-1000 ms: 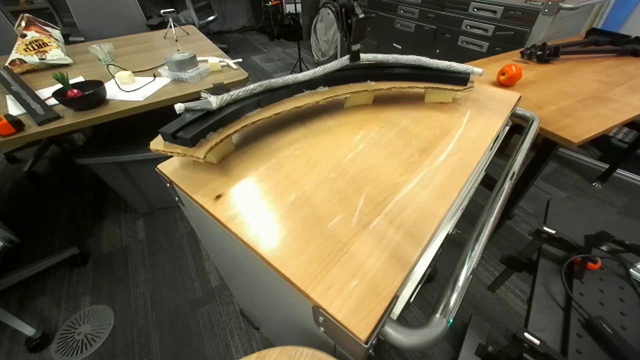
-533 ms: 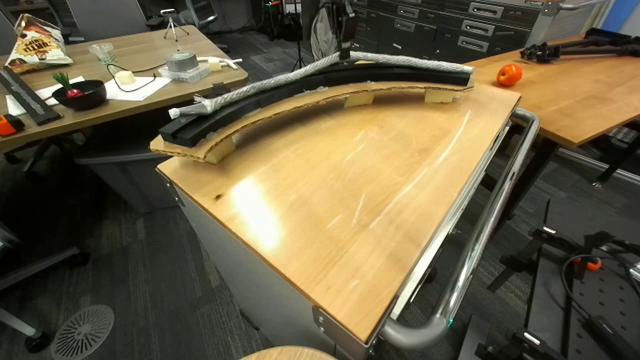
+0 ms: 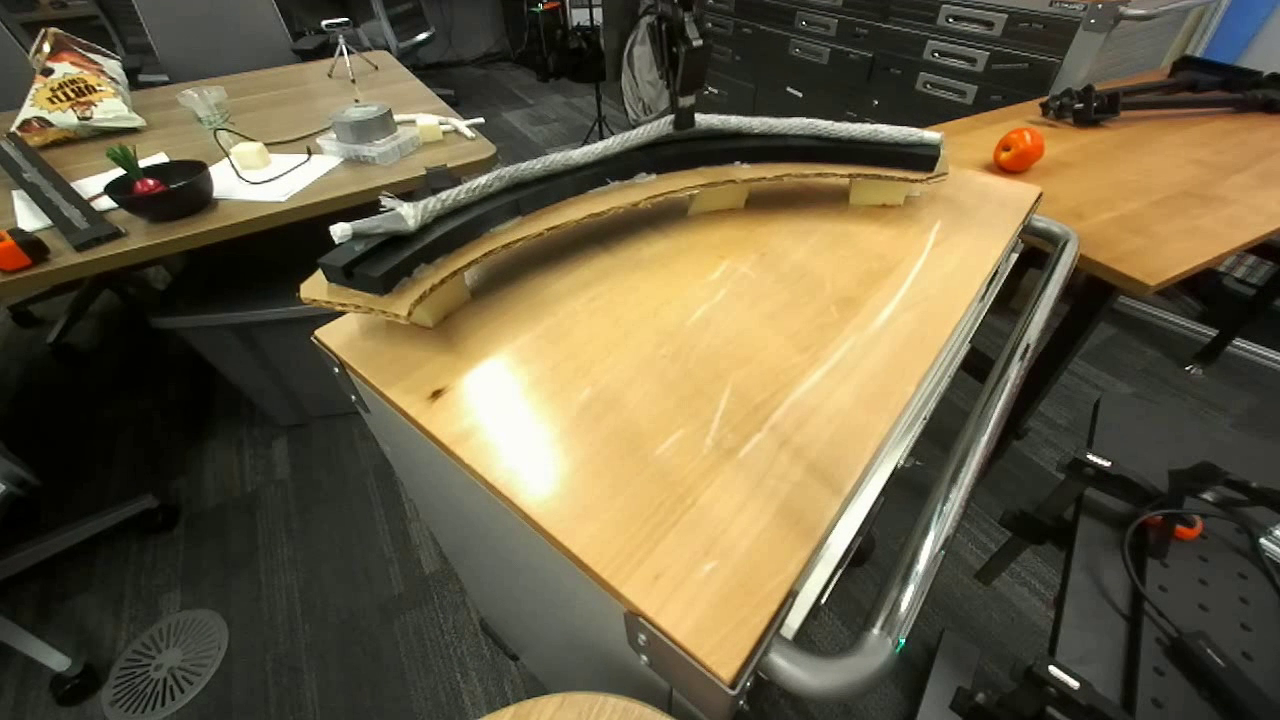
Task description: Place the rope on the platform
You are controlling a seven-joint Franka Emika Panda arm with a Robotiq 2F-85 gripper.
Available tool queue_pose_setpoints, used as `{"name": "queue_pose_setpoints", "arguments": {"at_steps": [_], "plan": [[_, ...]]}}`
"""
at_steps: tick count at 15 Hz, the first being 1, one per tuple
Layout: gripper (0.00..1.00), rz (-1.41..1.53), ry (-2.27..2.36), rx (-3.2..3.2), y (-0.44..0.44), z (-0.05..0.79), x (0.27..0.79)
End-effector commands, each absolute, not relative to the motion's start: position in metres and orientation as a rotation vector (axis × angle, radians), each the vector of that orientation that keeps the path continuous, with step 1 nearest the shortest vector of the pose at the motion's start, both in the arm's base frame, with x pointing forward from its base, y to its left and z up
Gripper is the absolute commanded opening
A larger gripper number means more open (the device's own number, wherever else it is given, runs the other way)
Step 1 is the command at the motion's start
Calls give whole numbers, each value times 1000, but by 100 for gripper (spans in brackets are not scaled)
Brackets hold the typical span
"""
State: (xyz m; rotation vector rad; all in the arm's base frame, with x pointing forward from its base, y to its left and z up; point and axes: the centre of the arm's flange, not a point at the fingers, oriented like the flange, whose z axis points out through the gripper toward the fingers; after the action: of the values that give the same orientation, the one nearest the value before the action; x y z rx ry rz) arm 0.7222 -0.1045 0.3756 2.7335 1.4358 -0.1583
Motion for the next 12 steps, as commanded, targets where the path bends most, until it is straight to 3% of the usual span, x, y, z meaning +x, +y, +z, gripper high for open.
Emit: {"name": "queue_pose_setpoints", "arguments": {"at_steps": [1, 5, 6, 7, 12], "plan": [[5, -86, 1443, 2744, -94, 377, 726], [6, -70, 1461, 2773, -88, 378, 725], [36, -80, 1470, 2783, -88, 378, 724], [37, -69, 1471, 2780, -88, 380, 722], [73, 114, 1448, 2721, -94, 417, 715]]}}
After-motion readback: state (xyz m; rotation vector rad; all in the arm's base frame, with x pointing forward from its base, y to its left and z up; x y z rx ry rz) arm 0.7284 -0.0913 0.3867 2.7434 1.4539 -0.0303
